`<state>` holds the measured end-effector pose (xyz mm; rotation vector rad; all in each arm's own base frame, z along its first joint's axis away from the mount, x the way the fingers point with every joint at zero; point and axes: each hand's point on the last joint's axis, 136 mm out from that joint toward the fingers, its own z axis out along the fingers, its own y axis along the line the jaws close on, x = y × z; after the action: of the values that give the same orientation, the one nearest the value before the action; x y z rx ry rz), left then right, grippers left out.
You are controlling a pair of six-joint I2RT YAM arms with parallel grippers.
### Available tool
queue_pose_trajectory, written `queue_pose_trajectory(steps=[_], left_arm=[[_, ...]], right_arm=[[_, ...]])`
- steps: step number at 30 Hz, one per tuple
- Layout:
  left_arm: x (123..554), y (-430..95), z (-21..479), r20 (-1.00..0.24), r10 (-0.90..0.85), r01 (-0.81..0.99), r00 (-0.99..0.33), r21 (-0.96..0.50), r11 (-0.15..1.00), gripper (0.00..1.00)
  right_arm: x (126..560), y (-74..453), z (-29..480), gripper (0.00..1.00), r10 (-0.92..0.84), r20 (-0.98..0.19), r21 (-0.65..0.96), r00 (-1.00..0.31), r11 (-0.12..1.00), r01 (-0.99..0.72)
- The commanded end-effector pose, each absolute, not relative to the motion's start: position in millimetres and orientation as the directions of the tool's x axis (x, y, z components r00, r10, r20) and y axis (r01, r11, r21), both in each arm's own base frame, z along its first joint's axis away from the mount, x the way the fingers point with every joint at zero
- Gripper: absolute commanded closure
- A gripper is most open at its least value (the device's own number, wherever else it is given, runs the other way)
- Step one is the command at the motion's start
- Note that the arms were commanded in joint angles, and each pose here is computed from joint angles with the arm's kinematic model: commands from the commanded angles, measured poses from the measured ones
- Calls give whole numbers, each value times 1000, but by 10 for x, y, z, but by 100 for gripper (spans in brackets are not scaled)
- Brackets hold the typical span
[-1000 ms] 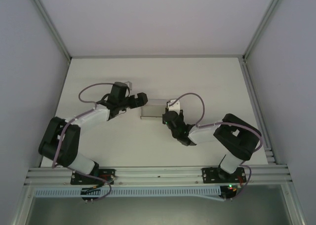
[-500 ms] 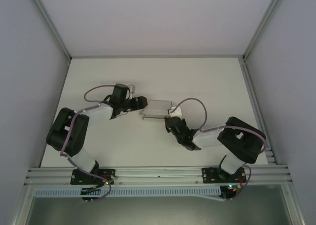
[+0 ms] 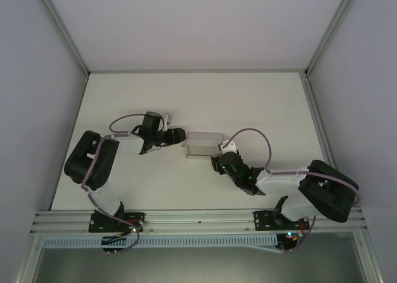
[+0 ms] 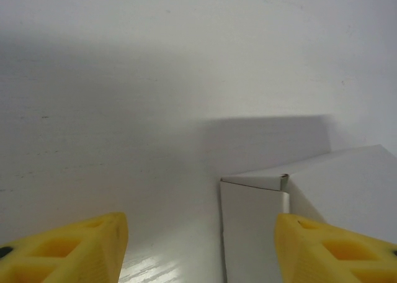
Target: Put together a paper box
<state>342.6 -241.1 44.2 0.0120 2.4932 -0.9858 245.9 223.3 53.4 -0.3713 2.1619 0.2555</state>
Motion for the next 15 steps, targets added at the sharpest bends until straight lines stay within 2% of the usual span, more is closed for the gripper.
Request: queue_pose_trajectory(steps=[1, 2, 8, 10, 15], left_arm=[[3475, -2459, 559, -435, -156, 201, -887, -668, 716, 36], [3492, -2451, 571, -436, -158, 198, -886, -664, 721, 36], [3626, -2301, 732, -488, -163, 178, -857, -580, 795, 34], [3664, -2197, 829, -510, -180, 153, -841, -543, 826, 33], [3633, -2136, 1196, -557, -170, 176, -813, -513, 840, 25]], right_arm=[[2455, 2264, 621, 36, -194, -819, 27, -540, 927, -374], [2457, 2266, 668, 30, -191, -823, 29, -535, 926, -376], [2358, 2163, 926, 15, -161, -831, 65, -533, 923, -379], [2274, 2117, 981, 1, -145, -823, 97, -549, 917, -387], [2034, 2065, 1388, 0, -82, -851, 204, -519, 858, -470]])
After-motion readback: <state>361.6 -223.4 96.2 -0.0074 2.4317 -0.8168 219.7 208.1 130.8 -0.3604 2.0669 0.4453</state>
